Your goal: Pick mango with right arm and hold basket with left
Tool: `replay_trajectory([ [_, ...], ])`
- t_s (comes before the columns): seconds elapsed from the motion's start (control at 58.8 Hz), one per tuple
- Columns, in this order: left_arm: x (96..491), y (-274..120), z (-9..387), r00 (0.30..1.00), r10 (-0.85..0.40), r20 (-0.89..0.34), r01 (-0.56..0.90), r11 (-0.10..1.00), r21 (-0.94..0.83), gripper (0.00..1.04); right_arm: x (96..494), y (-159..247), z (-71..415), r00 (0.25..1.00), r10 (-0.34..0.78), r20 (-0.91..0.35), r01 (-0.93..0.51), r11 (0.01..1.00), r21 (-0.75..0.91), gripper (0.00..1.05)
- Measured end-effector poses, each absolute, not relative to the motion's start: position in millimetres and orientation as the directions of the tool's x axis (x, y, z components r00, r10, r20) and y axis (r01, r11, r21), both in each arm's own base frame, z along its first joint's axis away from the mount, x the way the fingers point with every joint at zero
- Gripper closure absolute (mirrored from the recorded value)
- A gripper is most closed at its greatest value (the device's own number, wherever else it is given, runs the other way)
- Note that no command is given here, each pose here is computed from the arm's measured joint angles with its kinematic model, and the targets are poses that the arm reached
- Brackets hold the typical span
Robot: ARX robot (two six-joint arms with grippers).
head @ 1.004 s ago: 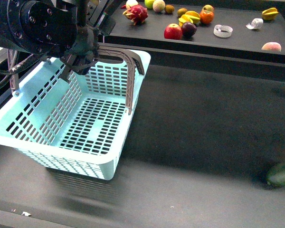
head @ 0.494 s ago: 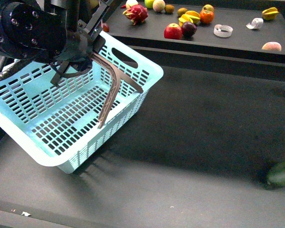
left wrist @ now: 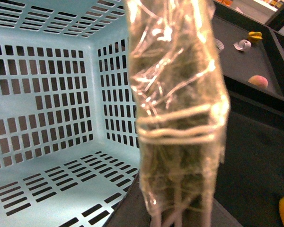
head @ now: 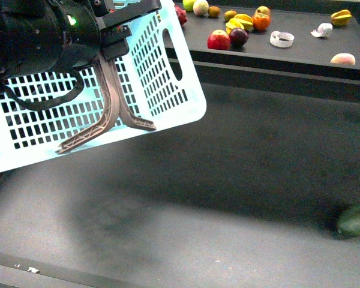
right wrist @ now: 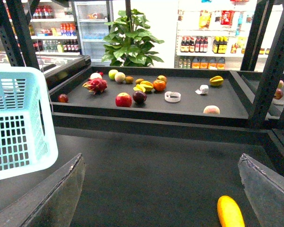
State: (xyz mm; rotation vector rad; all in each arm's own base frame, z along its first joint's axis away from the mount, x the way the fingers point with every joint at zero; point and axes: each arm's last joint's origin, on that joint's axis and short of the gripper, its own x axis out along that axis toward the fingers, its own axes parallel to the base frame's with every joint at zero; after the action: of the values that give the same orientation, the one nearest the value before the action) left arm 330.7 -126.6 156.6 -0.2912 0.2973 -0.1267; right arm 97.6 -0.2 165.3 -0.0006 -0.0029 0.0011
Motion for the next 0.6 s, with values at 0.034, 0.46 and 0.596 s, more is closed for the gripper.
replay_trajectory([
  [0.034, 325, -127, 157, 0.949, -0.183, -0.255, 0.102, 0.949, -0.299, 1.00, 98, 0, 165, 1.000, 0.001, 0.003, -0.001, 1.000, -0.001, 0.08],
  [0.46, 276, -168, 157, 0.890, -0.415, -0.190, 0.378, 0.903, -0.204, 1.00, 98, 0, 165, 1.000, 0.001, 0.003, -0.001, 1.000, -0.001, 0.08],
  [0.596, 270, -178, 160, 0.856, -0.492, -0.162, 0.453, 0.862, -0.225, 1.00, 98, 0, 165, 1.000, 0.001, 0.003, -0.001, 1.000, -0.001, 0.08],
])
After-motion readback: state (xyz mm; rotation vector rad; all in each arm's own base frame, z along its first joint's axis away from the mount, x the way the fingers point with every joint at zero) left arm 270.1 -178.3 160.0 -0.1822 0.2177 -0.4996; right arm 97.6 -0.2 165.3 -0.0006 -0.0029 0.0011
